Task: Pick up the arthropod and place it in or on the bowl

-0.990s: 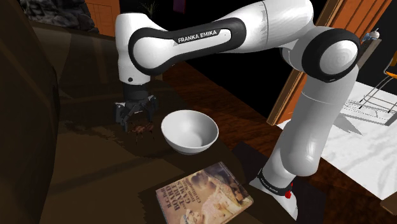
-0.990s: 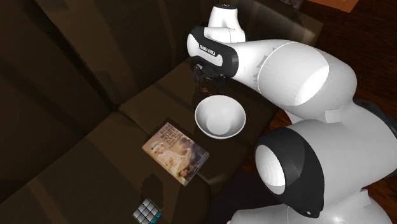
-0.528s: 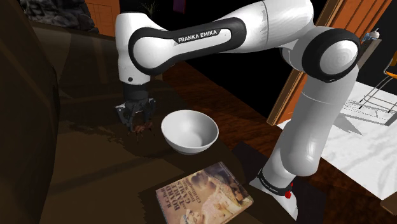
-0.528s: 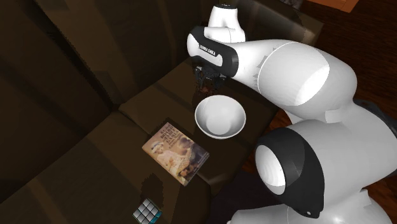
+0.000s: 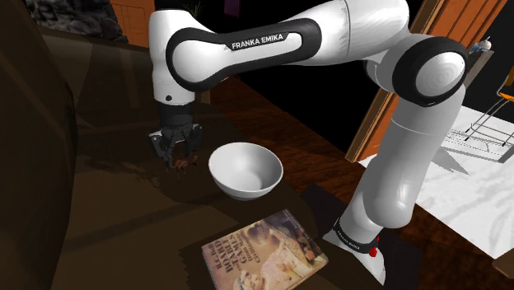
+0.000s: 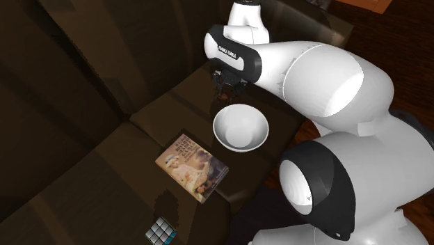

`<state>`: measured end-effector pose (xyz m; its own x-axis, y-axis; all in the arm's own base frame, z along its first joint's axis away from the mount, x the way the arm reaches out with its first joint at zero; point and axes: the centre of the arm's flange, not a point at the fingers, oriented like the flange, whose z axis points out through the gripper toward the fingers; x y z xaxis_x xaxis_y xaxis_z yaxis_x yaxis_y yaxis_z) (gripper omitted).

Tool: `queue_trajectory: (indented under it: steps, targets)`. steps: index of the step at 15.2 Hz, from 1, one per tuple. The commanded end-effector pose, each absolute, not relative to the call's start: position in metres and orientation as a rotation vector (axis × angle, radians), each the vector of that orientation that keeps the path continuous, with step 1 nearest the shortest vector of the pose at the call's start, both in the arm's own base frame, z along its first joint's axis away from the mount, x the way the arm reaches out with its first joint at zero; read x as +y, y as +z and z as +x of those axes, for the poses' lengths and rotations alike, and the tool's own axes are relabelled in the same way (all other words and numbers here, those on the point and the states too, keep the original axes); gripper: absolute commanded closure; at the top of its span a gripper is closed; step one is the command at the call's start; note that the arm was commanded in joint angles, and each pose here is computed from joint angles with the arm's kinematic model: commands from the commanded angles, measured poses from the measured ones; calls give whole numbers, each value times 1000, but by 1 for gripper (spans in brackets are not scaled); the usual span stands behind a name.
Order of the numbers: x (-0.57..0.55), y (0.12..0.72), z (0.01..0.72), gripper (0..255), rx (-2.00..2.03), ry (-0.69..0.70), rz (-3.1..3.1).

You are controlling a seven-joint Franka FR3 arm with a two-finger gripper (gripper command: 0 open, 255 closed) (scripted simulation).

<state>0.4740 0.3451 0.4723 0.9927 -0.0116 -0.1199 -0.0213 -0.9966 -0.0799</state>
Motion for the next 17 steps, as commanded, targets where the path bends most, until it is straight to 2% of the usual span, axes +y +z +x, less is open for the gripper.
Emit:
queue_trajectory:
  steps: [1,17]
  targets:
    - [345,482,474,255,25,183,-3055]
    - [345,566,474,255,25,183,-3055]
